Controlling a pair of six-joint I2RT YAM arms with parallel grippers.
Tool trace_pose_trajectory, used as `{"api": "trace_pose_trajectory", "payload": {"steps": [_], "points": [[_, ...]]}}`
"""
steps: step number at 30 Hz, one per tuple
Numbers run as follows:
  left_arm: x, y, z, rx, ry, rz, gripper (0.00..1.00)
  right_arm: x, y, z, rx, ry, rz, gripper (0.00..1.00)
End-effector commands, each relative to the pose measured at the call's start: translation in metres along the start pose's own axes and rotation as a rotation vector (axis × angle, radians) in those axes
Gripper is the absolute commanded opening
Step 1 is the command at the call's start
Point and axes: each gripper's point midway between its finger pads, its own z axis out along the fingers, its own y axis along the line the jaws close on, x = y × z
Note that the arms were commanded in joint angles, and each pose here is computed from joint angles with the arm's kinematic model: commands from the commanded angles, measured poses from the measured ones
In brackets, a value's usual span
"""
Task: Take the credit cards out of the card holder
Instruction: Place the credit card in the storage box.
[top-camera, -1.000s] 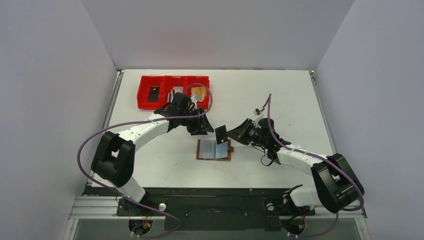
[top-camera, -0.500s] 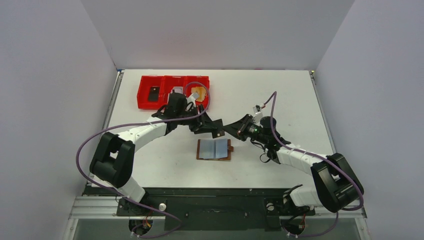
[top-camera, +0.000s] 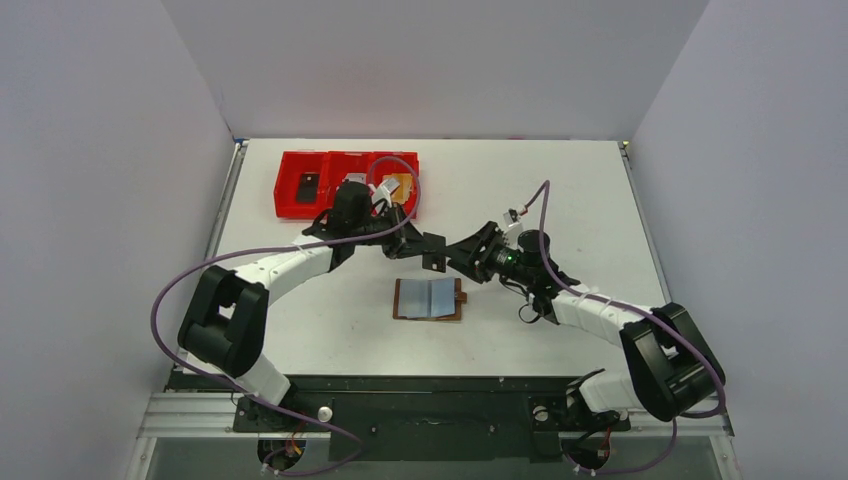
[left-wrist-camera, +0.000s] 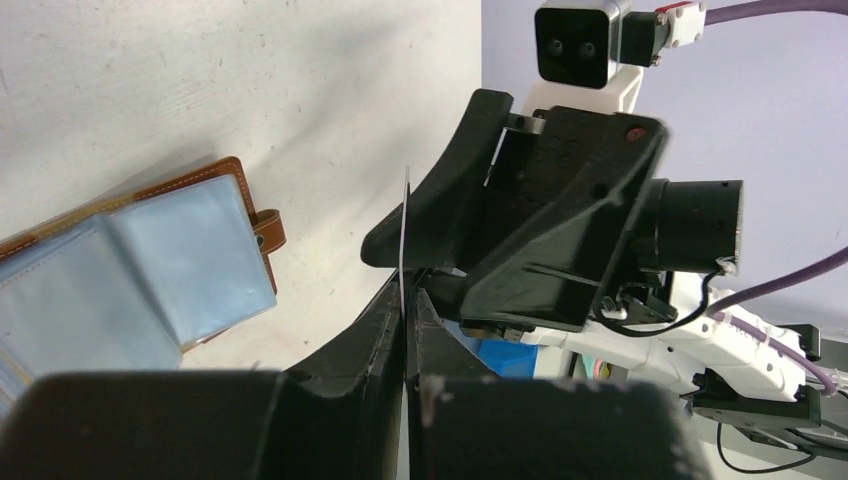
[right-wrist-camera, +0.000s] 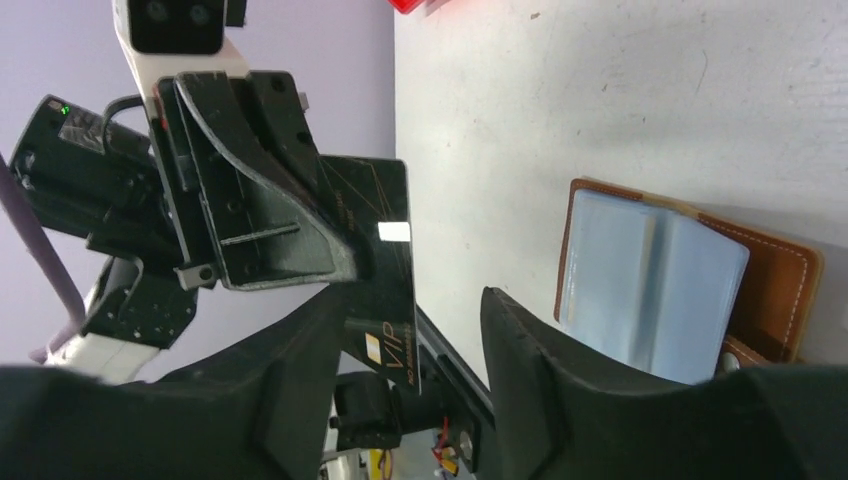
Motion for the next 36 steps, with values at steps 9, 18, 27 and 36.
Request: {"api": "trace_pose_trajectory", "payload": {"steps": [9, 18, 27, 36], "points": [[-0.017, -0.003, -0.017, -0.086, -0.103, 0.090, 0.00, -0.030, 0.007, -0.022, 0.181, -0.143, -0.225, 0.76], [-0.093, 0.027, -0.079, -0.370, -0.357, 0.094, 0.00, -0.041, -0.014, -0.048, 0.347, -0.207, -0.319, 0.79], [-0.199, 0.057, -0.169, -0.588, -0.743, -0.014, 0.00, -0.039, -0.015, -0.051, 0.362, -0.190, -0.341, 0.79], [-0.284, 0.105, -0.230, -0.700, -0.940, -0.119, 0.00, -0.038, -0.016, -0.059, 0.377, -0.202, -0.344, 0.79]]}}
